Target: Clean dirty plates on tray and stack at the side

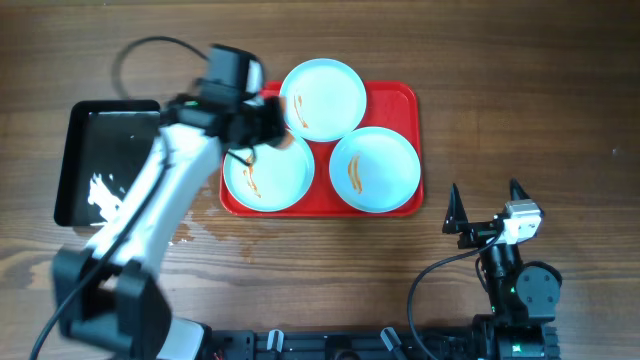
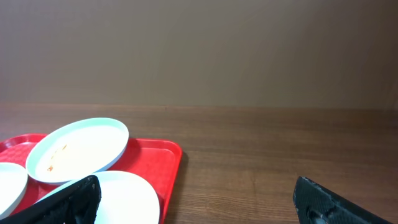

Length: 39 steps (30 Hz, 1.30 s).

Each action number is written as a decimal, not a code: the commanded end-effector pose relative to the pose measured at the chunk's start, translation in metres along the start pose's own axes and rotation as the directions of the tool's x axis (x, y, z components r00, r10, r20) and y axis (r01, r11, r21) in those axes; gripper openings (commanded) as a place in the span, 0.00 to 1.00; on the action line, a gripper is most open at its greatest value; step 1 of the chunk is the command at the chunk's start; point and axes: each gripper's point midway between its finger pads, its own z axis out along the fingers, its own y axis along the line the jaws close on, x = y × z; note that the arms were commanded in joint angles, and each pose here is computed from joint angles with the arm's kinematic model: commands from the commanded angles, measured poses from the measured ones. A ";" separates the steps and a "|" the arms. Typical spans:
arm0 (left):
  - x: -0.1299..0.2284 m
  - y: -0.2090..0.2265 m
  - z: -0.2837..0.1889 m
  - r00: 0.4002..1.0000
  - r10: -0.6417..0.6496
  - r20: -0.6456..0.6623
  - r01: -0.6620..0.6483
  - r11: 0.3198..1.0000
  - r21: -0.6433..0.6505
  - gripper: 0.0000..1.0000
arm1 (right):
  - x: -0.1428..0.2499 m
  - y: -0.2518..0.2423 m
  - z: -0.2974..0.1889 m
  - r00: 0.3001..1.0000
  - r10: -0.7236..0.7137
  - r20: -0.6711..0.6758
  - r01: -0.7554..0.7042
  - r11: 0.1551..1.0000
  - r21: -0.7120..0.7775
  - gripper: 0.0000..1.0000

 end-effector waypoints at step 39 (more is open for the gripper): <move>0.032 0.083 0.065 0.968 -0.169 -0.184 0.113 0.953 -0.281 0.04 | -0.076 0.111 0.157 0.397 0.305 -0.866 -0.690 0.721 -0.062 1.00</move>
